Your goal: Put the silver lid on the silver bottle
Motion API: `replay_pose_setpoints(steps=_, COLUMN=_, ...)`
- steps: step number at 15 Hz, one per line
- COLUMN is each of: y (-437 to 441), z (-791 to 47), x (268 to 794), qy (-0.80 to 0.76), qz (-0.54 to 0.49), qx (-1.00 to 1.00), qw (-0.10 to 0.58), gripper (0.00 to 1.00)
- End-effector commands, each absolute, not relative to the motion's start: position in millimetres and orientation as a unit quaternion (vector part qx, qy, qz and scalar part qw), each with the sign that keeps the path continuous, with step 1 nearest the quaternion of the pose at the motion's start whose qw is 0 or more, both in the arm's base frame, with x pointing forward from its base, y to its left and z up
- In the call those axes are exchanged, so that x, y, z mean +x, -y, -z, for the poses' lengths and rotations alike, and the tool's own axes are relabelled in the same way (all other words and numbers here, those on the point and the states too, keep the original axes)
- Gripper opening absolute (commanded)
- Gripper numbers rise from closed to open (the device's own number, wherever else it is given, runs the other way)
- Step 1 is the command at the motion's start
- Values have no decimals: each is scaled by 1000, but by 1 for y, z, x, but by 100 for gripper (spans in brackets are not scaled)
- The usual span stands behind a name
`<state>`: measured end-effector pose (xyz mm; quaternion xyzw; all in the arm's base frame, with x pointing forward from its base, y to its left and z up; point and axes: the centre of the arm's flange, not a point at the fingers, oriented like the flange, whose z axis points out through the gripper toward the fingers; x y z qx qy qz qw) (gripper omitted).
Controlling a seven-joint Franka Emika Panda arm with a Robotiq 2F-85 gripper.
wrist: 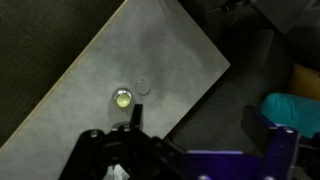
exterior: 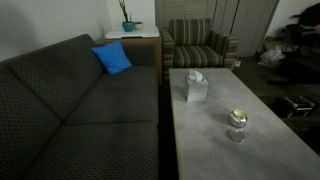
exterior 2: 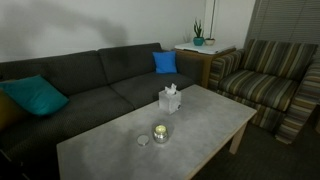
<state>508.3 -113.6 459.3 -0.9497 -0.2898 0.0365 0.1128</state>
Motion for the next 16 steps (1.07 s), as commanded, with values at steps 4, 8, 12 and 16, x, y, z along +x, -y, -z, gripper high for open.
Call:
replay_pose_setpoints(steps=4, y=105, z=-448, x=532, qy=306, qz=-67, qx=-942, qw=117, gripper=100)
replay_pose_setpoints(steps=8, y=110, z=-456, x=527, qy=303, qz=-59, qx=-944, qw=116, gripper=100)
replay_pose_setpoints(steps=12, y=103, z=-449, x=555, qy=303, qz=-45, qx=-952, qw=15, gripper=100)
replay_pose_setpoints(steps=16, y=94, z=-427, x=602, qy=352, qz=-43, qx=-935, qw=-25, gripper=100)
